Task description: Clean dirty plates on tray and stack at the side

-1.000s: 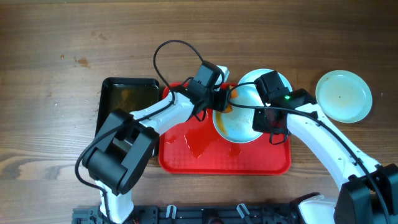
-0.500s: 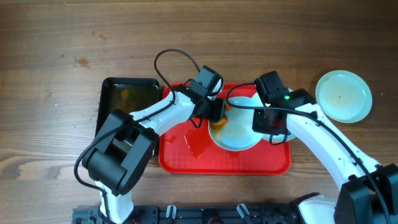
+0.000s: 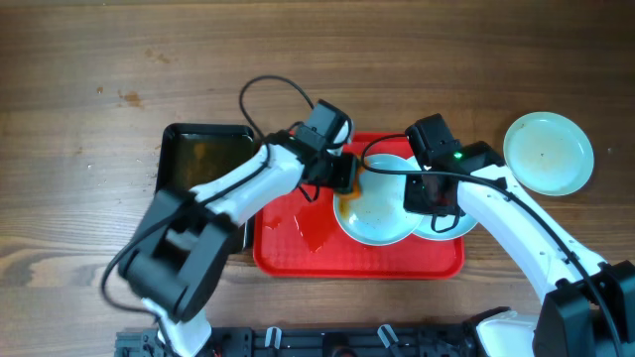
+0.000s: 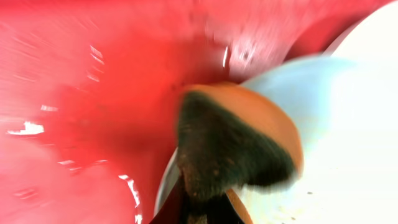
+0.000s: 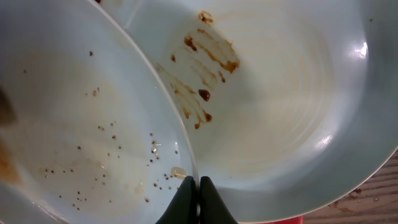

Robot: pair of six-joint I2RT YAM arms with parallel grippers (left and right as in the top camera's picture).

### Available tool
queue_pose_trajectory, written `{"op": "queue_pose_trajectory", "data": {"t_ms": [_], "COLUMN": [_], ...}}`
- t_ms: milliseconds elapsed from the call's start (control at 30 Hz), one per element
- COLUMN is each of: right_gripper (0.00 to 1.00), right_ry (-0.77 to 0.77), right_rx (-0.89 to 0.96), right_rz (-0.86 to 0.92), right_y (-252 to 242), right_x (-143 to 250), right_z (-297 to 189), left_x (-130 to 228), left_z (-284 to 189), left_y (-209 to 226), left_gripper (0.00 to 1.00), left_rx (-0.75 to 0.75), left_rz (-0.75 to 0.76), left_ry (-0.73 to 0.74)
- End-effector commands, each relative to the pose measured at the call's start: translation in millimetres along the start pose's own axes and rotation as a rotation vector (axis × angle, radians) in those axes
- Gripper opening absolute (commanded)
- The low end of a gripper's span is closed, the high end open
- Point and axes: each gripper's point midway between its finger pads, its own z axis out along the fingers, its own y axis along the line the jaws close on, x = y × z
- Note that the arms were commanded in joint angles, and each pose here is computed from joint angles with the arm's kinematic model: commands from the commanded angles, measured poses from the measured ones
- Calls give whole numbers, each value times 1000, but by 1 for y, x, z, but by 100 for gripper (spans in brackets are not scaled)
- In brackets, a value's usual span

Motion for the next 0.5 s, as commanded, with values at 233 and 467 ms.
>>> {"op": "queue_pose_trajectory", "data": {"t_ms": [233, 467], "right_gripper": [5, 5], "right_ry": [-51, -163], "right_rx": [-26, -35], "right_rz": [-25, -28], "right_y": [8, 15], "right_x": [-14, -48], "right_z": [-2, -30], "left_x": [-1, 38], "left_z": [-121, -118], "left_y": [86, 122], "left_gripper": [4, 4], "left_rx": [-320, -319], "left_rz": [-173, -305], "left_ry": [-105, 38]}}
